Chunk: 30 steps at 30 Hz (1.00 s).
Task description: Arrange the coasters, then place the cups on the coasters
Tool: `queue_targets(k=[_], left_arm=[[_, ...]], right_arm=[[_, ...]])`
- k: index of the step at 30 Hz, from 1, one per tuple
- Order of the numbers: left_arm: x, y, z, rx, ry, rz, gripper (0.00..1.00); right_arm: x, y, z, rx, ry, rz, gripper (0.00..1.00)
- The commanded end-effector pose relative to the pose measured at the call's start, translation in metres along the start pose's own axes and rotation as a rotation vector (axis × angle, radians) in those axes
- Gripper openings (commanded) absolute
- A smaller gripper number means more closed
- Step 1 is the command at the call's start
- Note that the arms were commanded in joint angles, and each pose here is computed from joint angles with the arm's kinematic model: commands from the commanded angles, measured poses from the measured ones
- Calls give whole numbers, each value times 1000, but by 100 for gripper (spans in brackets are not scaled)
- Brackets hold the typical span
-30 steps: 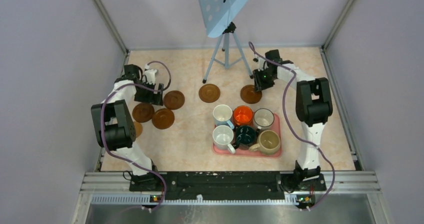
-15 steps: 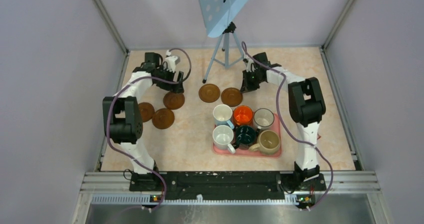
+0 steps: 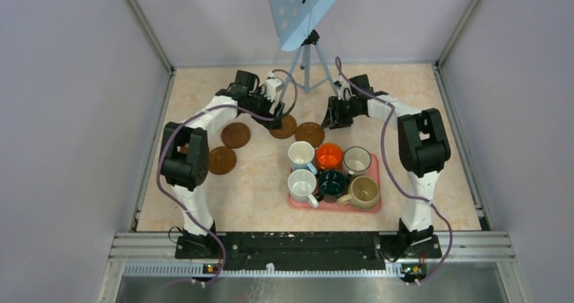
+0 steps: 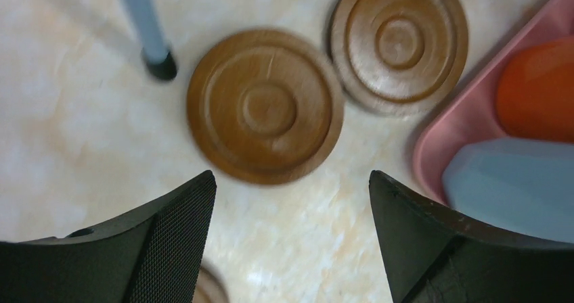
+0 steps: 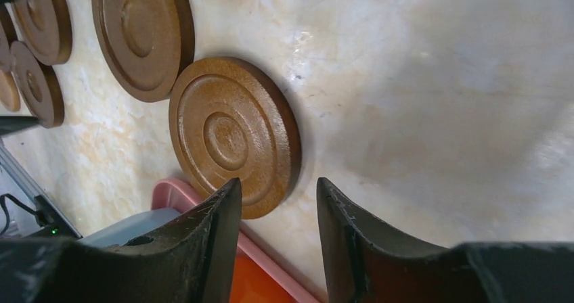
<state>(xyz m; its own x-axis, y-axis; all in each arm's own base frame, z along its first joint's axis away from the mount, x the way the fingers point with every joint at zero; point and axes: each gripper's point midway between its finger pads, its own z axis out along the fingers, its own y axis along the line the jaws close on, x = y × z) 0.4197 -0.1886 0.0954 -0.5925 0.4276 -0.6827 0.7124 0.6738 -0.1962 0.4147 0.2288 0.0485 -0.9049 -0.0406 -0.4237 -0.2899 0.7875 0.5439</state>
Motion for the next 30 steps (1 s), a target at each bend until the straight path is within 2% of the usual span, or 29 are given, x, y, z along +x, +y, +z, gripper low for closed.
queue_targets(k=[1, 6, 10, 15, 20, 25, 30], left_arm=[[-38, -14, 33, -11, -55, 102, 90], [-45, -32, 62, -54, -54, 102, 91], [-34, -47, 85, -83, -12, 107, 92], [-12, -32, 103, -228, 64, 71, 89], [23, -6, 88, -401, 183, 12, 79], [48, 5, 61, -448, 231, -26, 71], [77, 25, 34, -489, 277, -125, 69]], right_arm=[[-30, 1, -41, -9, -94, -15, 45], [-39, -29, -64, 59, -130, 11, 45], [-42, -47, -78, 100, -151, 31, 45], [-41, -58, -84, 130, -156, 40, 45], [-41, -62, -87, 149, -159, 45, 44], [-42, -62, -87, 148, -159, 42, 44], [-39, -61, -86, 138, -152, 43, 44]])
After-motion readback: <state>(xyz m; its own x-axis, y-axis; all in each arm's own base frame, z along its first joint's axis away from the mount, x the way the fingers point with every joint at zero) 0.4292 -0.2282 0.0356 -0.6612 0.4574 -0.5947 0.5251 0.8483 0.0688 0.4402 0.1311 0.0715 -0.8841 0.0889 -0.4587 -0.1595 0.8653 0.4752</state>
